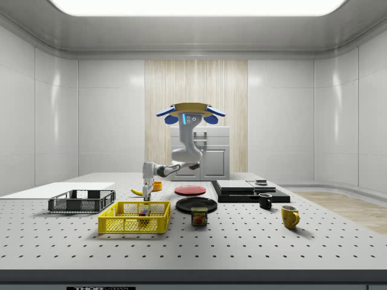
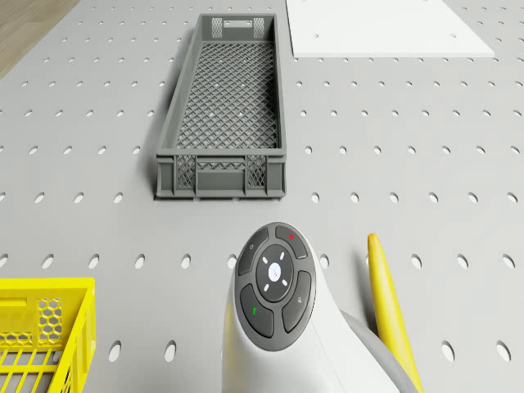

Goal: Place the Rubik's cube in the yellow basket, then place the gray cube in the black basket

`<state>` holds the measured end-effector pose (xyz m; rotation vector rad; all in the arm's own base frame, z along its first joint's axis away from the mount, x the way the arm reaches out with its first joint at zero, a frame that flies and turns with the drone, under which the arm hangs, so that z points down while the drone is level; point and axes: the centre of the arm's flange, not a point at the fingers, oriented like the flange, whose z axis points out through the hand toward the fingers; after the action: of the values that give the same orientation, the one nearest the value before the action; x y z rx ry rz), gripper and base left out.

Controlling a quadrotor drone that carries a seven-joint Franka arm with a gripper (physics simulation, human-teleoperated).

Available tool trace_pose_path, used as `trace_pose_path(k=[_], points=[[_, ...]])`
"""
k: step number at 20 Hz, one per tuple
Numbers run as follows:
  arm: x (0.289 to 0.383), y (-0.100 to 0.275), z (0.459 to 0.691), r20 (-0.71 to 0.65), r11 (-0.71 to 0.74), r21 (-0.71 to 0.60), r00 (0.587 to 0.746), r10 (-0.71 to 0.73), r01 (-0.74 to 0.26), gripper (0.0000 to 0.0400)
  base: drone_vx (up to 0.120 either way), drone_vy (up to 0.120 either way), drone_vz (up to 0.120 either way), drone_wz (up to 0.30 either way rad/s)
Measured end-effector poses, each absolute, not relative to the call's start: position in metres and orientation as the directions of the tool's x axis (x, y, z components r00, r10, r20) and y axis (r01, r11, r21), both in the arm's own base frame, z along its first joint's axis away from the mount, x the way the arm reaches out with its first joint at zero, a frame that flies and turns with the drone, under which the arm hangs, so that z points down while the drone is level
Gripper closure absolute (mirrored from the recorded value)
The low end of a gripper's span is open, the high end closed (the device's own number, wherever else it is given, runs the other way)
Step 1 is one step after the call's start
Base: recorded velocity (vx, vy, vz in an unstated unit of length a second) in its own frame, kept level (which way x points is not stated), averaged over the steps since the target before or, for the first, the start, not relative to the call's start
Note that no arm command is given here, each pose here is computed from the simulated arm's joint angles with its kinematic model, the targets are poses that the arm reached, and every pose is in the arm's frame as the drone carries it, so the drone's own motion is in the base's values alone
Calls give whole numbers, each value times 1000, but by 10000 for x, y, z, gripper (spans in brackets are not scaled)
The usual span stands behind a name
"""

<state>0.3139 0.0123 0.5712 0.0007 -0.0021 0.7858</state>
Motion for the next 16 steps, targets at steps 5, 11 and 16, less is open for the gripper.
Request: trace_pose_path(k=[5,11,16], points=[[3211,135,5736,2,707,0,707,707,-707,0,0,0,0,0],[3238,102,5745,2,707,0,707,707,-707,0,0,0,0,0],[3245,87,5747,2,707,0,707,707,-707,51,0,0,0,0]])
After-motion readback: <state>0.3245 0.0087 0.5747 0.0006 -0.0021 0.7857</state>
